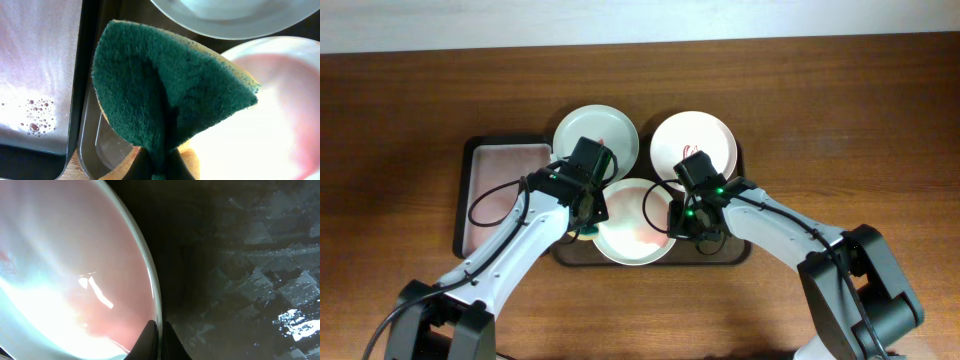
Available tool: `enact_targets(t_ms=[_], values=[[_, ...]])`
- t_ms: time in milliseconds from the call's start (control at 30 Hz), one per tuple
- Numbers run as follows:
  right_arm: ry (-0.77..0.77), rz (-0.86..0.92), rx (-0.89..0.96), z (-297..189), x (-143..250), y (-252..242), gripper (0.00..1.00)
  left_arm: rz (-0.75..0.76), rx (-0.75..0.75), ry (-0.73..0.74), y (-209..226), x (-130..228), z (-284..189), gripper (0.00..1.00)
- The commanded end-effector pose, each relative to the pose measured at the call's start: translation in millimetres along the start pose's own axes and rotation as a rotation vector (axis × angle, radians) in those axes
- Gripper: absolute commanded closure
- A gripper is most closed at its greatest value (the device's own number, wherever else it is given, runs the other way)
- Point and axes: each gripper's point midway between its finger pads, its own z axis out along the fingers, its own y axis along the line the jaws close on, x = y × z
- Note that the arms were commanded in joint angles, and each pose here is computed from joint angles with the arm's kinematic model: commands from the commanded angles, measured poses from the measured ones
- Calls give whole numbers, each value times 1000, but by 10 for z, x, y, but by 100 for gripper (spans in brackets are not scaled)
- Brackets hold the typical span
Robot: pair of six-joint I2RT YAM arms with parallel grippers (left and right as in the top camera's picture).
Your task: Clean dirty plates on tray and stack at the side
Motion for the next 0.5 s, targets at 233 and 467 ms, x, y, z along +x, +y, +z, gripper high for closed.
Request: enact_targets(t_ms=[233,467], values=[[-146,-146,151,-628,-217,-77,96,-42,-30,-2,247,-104,2,100],[-326,-220,279,-1167,-364,-232,96,-79,-32,2,342,-153,17,100]])
